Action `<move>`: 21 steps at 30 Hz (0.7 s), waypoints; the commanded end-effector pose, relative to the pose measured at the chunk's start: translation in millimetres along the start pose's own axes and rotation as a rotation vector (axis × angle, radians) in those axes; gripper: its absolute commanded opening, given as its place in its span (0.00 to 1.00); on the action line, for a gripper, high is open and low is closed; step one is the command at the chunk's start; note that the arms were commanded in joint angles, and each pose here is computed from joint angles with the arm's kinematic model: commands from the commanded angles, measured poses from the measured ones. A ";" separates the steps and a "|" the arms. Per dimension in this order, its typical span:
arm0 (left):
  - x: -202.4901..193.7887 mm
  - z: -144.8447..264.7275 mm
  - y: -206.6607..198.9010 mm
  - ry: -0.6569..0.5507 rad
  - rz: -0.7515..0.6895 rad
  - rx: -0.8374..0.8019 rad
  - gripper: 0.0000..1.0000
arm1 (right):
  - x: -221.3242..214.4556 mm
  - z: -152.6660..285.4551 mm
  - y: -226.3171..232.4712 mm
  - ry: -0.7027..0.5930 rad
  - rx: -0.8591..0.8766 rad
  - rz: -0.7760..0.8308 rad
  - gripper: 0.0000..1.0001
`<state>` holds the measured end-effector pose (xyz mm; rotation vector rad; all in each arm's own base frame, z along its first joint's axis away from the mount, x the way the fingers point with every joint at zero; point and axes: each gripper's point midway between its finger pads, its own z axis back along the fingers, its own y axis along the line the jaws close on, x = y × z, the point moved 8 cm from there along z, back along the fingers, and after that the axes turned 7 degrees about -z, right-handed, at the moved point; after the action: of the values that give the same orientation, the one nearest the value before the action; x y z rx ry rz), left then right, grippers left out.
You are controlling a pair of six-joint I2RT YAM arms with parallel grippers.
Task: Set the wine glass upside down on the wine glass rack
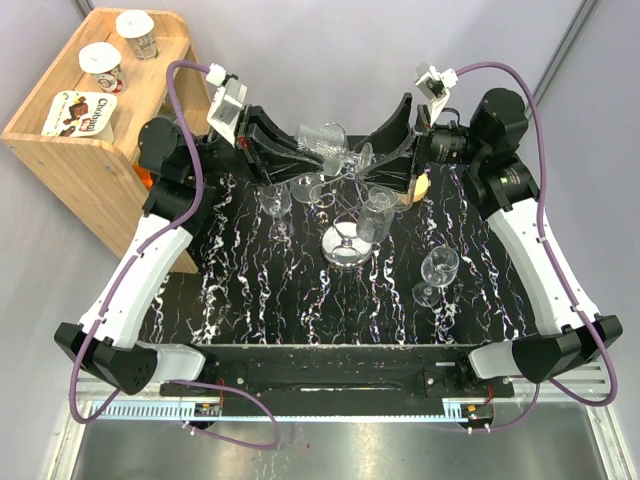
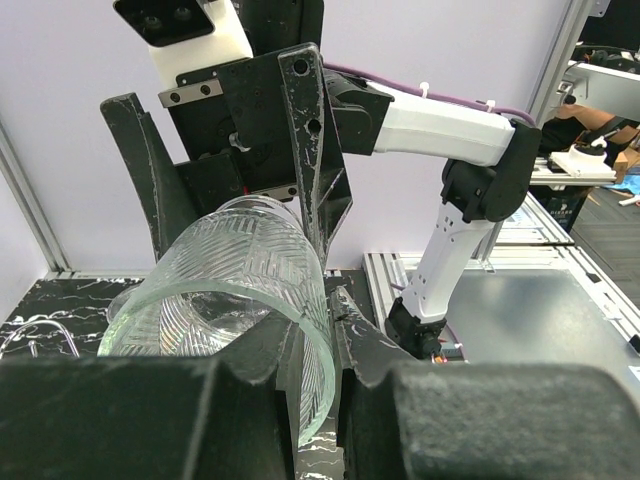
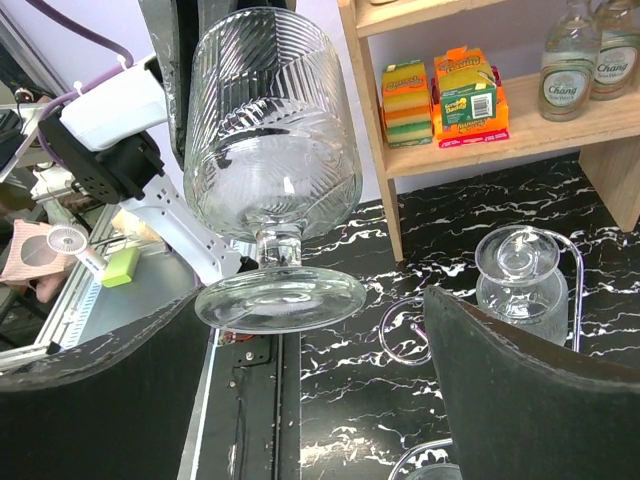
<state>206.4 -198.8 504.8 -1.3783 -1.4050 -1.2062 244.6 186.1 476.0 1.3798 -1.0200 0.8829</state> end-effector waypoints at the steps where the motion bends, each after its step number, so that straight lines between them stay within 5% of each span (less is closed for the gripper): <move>1: 16.1 -3.1 -3.1 -0.055 -0.092 -0.020 0.00 | 3.9 -0.9 7.0 -0.009 0.040 0.025 0.90; 8: 7.8 -2.5 -0.3 -0.045 -0.079 -0.015 0.00 | 5.5 -0.6 10.3 -0.008 0.048 0.032 0.84; 18: 7.0 -2.6 0.8 -0.044 -0.086 -0.014 0.00 | 3.5 0.3 12.0 -0.004 0.052 0.028 0.50; 21: 6.5 -3.3 2.1 -0.051 -0.082 -0.016 0.00 | 3.5 0.4 12.3 -0.002 0.055 0.029 0.53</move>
<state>215.7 -203.4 492.5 -1.3932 -1.3677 -1.1887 243.8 186.9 473.8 1.4004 -0.9969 0.8825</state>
